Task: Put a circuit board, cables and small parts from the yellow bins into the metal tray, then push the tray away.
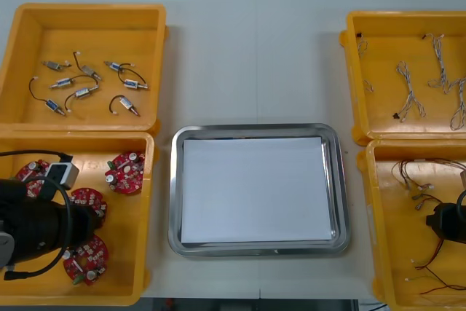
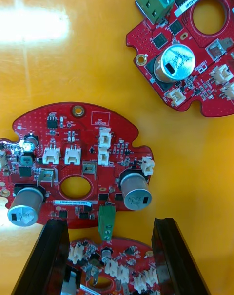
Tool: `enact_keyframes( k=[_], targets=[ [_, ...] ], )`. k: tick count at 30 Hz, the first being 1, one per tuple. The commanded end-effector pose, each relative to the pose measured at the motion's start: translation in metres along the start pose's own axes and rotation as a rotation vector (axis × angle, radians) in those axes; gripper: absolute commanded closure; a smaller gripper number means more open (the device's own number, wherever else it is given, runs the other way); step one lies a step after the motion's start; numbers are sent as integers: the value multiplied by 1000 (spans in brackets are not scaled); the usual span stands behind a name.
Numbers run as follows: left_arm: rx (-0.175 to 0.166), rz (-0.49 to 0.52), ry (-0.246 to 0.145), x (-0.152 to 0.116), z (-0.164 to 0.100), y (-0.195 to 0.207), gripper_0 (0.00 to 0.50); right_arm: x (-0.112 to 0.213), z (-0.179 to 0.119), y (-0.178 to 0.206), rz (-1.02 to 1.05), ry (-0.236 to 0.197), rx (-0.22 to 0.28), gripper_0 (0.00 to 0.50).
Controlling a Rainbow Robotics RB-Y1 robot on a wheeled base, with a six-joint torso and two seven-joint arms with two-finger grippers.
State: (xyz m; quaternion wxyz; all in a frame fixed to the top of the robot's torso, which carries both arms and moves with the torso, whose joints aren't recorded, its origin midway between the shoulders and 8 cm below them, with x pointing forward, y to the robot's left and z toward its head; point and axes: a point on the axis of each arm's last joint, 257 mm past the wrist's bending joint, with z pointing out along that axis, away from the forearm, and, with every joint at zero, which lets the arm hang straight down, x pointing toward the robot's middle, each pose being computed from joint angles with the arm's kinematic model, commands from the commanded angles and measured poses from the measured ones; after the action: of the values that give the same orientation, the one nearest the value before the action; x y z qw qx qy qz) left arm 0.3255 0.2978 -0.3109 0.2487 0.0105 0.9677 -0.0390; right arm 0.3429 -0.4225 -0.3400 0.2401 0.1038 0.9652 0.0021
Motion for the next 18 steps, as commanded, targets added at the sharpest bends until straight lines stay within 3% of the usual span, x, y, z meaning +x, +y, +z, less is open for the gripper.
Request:
enact_keyframes(
  k=[1,2,3,5,10,18],
  targets=[
    [-14,43,2,12,1,-6,0,24,6,-2,63,35,-3,0],
    [-15,44,2,12,1,-6,0,24,6,-1,62,37,-5,74],
    [-17,45,5,14,2,-6,0,25,6,-2,64,37,-6,286],
    [-19,47,4,15,3,-7,0,26,7,-2,65,37,-7,500],
    [-42,56,-1,16,6,-5,0,25,7,-1,72,25,-16,500],
    [-41,47,-5,17,9,-5,0,4,-15,-8,91,4,-41,500]
  ],
)
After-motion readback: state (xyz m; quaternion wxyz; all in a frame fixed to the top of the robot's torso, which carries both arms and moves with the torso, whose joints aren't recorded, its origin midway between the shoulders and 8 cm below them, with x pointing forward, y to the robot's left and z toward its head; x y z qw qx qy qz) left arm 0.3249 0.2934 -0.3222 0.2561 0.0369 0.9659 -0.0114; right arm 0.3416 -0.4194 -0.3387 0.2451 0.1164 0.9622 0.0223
